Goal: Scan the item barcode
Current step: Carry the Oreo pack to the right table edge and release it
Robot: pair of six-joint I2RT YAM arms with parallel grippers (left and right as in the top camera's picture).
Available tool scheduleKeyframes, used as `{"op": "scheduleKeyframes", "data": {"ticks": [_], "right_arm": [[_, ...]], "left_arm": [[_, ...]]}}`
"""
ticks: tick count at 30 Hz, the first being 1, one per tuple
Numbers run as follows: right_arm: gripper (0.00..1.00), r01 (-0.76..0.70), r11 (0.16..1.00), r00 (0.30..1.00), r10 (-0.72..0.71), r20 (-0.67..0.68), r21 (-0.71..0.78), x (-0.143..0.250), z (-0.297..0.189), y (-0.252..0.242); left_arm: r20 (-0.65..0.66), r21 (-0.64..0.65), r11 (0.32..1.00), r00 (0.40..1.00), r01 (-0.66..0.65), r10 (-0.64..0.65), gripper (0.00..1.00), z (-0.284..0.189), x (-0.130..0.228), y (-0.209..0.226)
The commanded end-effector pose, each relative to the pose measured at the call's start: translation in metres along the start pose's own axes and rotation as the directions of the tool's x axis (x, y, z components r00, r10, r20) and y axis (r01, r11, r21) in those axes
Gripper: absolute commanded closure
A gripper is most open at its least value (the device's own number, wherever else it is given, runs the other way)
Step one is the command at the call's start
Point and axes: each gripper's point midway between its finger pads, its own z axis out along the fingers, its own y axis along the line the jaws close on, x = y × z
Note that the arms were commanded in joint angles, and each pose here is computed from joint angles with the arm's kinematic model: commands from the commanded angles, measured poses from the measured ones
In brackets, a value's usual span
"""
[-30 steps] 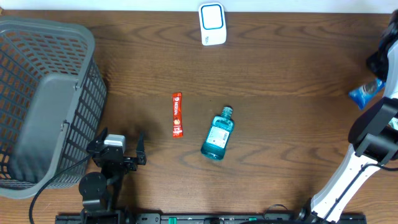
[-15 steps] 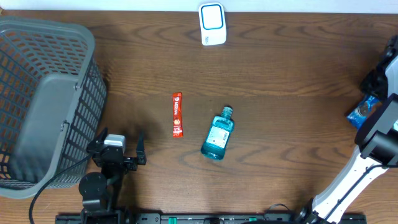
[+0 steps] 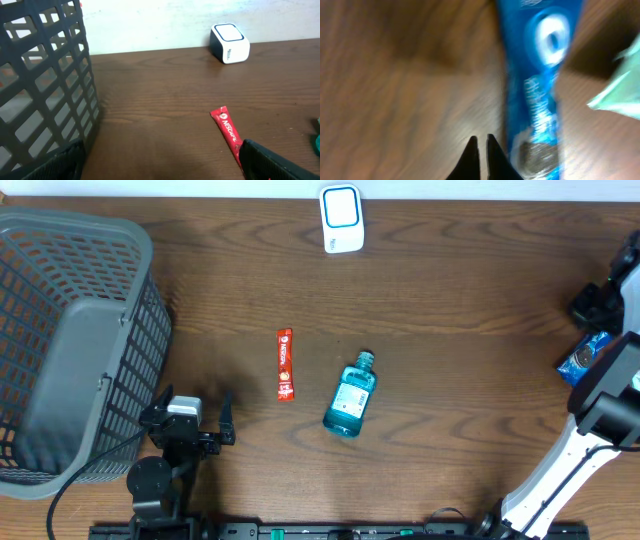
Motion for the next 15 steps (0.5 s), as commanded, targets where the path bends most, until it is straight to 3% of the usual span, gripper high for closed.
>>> {"op": "scheduleKeyframes", "data": {"ticks": [1,5,12,15], "right_arm": [[0.98,-0.013,0.998,1.0,0.013,-0.005,-0.065,0.009,-0.01,0.028],[0.99,-0.026,0.999,1.0,0.026,0.016,0.026,0.012,0.007,0.022],[0.99,-0.068,0.961,0.993,0.04,0.107,0.27,0.002,0.017,-0.031],[0.99,-0.094,0.946,0.991,0.059,0.119,0.31,-0.003,0.016,-0.049]], "left_arm": [[-0.039,0.009,1.0,0.999,-0.006,0.006,0.02,0.001,0.013,-0.002],[-0.039,0.009,1.0,0.999,-0.006,0.006,0.02,0.001,0.013,-0.002],[-0.039,0.009,1.0,0.999,-0.006,0.006,0.02,0.001,0.013,-0.002],[-0.039,0.009,1.0,0.999,-0.006,0.006,0.02,0.001,0.013,-0.002]]}}
